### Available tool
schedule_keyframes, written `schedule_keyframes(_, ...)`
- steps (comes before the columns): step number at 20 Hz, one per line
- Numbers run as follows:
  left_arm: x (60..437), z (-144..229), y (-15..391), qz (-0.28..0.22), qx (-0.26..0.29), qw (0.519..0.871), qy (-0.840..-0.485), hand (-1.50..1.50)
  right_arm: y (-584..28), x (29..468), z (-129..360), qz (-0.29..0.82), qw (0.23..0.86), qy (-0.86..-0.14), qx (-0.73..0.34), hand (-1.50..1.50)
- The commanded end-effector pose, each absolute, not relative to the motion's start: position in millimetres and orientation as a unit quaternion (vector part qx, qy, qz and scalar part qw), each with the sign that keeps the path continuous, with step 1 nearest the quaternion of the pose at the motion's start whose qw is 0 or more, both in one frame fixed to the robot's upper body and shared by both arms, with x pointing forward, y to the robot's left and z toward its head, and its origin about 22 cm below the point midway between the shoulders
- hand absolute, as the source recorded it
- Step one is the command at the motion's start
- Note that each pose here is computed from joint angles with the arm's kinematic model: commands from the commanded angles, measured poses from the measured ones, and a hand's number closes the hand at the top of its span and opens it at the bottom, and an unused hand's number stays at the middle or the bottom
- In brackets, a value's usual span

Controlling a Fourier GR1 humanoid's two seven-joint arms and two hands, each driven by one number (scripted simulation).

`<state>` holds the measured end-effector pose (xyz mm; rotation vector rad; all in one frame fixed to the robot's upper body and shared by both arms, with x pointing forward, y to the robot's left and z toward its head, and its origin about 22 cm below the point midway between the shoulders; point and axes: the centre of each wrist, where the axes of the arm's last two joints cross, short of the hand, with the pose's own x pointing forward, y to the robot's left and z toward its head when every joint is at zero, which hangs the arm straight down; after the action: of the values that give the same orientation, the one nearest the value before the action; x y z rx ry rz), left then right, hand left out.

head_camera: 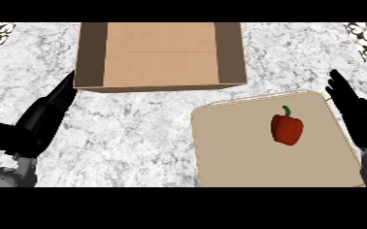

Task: Pick the bell pepper from the tray and place it in the cardboard box

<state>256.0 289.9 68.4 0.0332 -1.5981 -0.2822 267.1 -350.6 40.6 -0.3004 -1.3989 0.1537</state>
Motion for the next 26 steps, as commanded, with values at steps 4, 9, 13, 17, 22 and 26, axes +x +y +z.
schedule_keyframes(4, 265.1, 63.9, 270.6, -0.153, 0.025, 0.678, -0.718, 0.0, -289.6, 258.6, 29.3, -0.101, 0.709, -0.659, -0.23, -1.5)
schedule_keyframes(9, 260.5, 58.7, 260.7, -0.169, 0.011, 0.678, -0.715, 0.0, -341.5, 225.6, -5.6, 0.011, 0.662, -0.595, -0.455, -1.5)
schedule_keyframes(13, 260.5, 56.7, 251.2, -0.181, 0.006, 0.678, -0.713, 0.0, -326.1, 197.3, -34.0, 0.063, 0.617, -0.571, -0.537, -1.5)
schedule_keyframes(17, 264.9, 60.7, 242.9, -0.182, 0.003, 0.679, -0.711, 0.0, -314.5, 176.8, -39.4, 0.107, 0.583, -0.563, -0.576, -1.5)
schedule_keyframes(22, 260.0, 50.5, 239.9, -0.185, 0.004, 0.682, -0.708, 0.0, -290.7, 164.3, -26.9, 0.114, 0.61, -0.536, -0.572, -1.5)
schedule_keyframes(26, 259.9, 48.8, 237.3, -0.186, 0.007, 0.68, -0.709, 0.0, -251.4, 155.1, -12.0, 0.134, 0.667, -0.508, -0.528, -1.5)
